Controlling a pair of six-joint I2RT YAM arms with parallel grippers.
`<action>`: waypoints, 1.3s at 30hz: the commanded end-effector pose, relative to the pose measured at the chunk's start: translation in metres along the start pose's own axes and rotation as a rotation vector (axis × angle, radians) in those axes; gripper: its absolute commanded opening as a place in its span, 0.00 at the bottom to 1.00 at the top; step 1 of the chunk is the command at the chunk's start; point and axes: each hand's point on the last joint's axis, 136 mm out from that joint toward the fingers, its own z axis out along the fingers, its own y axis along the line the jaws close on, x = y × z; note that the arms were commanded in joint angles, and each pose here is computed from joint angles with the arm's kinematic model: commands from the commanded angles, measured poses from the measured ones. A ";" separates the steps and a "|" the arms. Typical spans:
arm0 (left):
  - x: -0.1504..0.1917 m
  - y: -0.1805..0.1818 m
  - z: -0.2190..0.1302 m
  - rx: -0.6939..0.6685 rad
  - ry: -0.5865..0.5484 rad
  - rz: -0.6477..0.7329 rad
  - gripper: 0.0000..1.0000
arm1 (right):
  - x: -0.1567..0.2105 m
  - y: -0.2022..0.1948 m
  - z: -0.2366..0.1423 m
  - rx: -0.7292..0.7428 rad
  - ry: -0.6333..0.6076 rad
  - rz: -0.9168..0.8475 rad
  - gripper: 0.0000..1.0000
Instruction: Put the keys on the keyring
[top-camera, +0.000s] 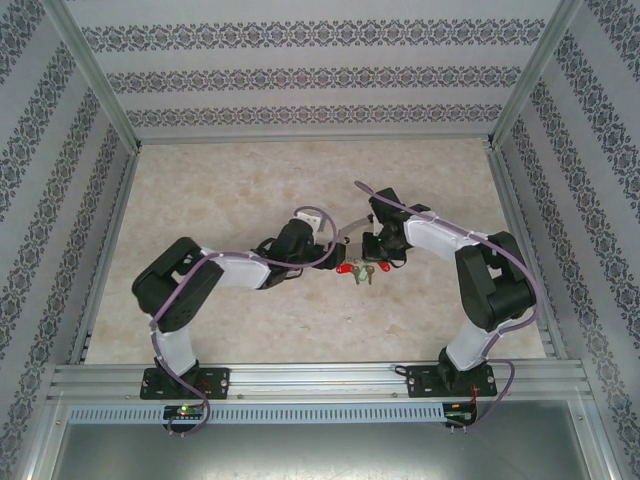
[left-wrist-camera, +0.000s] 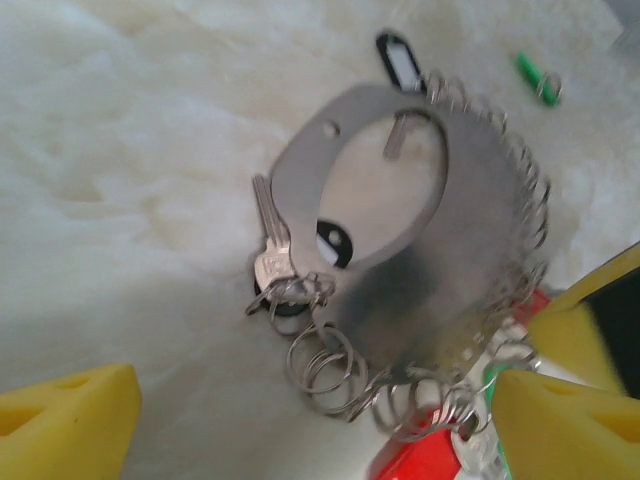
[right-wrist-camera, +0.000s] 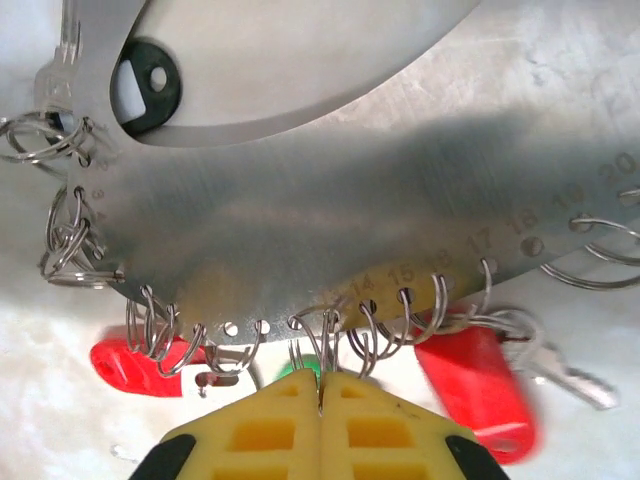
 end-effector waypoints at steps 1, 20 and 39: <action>0.008 -0.005 0.017 -0.018 0.023 0.058 0.91 | -0.010 -0.012 -0.015 0.043 -0.035 -0.070 0.13; -0.005 0.016 0.046 -0.241 0.059 0.093 0.96 | 0.034 -0.020 -0.013 0.104 0.014 0.015 0.46; 0.034 0.079 0.047 -0.410 0.177 -0.115 0.98 | 0.019 -0.057 -0.007 0.425 0.026 -0.038 0.98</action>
